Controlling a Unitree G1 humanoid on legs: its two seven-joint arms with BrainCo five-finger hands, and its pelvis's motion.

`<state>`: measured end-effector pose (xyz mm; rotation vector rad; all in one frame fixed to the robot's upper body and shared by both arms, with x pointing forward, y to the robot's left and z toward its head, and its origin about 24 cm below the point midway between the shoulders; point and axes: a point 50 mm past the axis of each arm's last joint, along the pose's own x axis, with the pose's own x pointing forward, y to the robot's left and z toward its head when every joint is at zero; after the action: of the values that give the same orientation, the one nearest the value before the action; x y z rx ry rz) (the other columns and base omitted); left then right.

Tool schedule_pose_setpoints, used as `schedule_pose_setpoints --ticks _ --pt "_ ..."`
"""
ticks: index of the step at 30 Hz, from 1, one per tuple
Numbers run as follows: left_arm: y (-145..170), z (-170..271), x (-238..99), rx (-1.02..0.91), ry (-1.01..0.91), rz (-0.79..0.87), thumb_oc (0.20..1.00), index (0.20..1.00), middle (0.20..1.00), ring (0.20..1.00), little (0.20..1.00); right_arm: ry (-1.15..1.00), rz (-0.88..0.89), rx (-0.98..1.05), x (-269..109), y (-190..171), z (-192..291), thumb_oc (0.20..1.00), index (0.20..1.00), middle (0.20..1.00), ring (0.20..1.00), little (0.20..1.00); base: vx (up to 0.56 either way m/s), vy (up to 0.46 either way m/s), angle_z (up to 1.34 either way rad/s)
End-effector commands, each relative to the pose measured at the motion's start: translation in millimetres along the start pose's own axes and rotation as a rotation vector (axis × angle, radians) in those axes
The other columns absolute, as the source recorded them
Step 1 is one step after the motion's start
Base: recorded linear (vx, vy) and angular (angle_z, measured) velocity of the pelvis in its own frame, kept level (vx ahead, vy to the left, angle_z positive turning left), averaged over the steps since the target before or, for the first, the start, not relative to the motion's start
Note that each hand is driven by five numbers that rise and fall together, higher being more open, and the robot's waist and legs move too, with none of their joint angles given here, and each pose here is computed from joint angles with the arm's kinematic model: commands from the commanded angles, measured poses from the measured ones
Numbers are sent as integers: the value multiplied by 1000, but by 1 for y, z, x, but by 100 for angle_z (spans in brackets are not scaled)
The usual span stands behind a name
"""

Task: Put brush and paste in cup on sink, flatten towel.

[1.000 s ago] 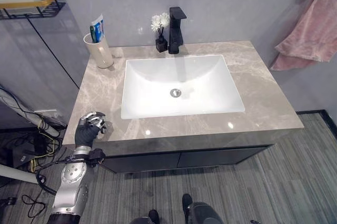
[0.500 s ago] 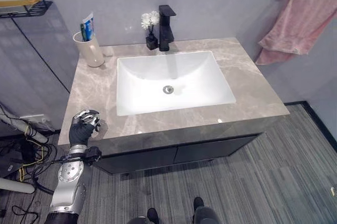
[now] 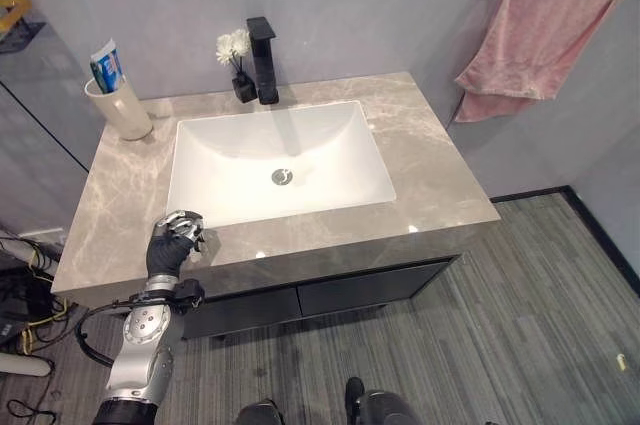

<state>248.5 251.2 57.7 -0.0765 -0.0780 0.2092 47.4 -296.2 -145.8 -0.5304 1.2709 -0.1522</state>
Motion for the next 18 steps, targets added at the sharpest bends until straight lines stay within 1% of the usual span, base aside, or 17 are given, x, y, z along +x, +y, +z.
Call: schedule_pose_setpoints --ticks 1,2,3,7,10,14,18 --pt "5 12 0 -28 -73 41 200 200 200 200 200 38 -65 -26 -2 -16 -15 1000 1000 1000 1000 1000 156 337 14" --pt "7 12 0 -13 -74 53 200 200 200 200 200 55 -82 -37 -4 -23 -23 1000 1000 1000 1000 1000 190 442 -3" --pt "7 14 1 -29 -80 45 200 200 200 200 200 39 -82 -43 -2 -25 -16 1000 1000 1000 1000 1000 186 441 -18" --pt "4 20 5 -26 -103 17 200 200 200 200 200 51 -75 -33 -2 -25 -19 1000 1000 1000 1000 1000 104 252 -56" --pt "5 25 7 -11 -124 5 200 200 200 200 200 57 -53 -52 -3 -20 -21 1000 1000 1000 1000 1000 73 277 9" --pt "12 32 8 20 -149 25 200 200 200 200 200 34 -46 -64 -2 -19 -14 1000 1000 1000 1000 1000 16 239 -10" --pt "26 44 9 75 -188 69 200 200 200 200 200 10 -23 -64 -2 -14 -10 1000 1000 1000 1000 1000 16 186 -6"
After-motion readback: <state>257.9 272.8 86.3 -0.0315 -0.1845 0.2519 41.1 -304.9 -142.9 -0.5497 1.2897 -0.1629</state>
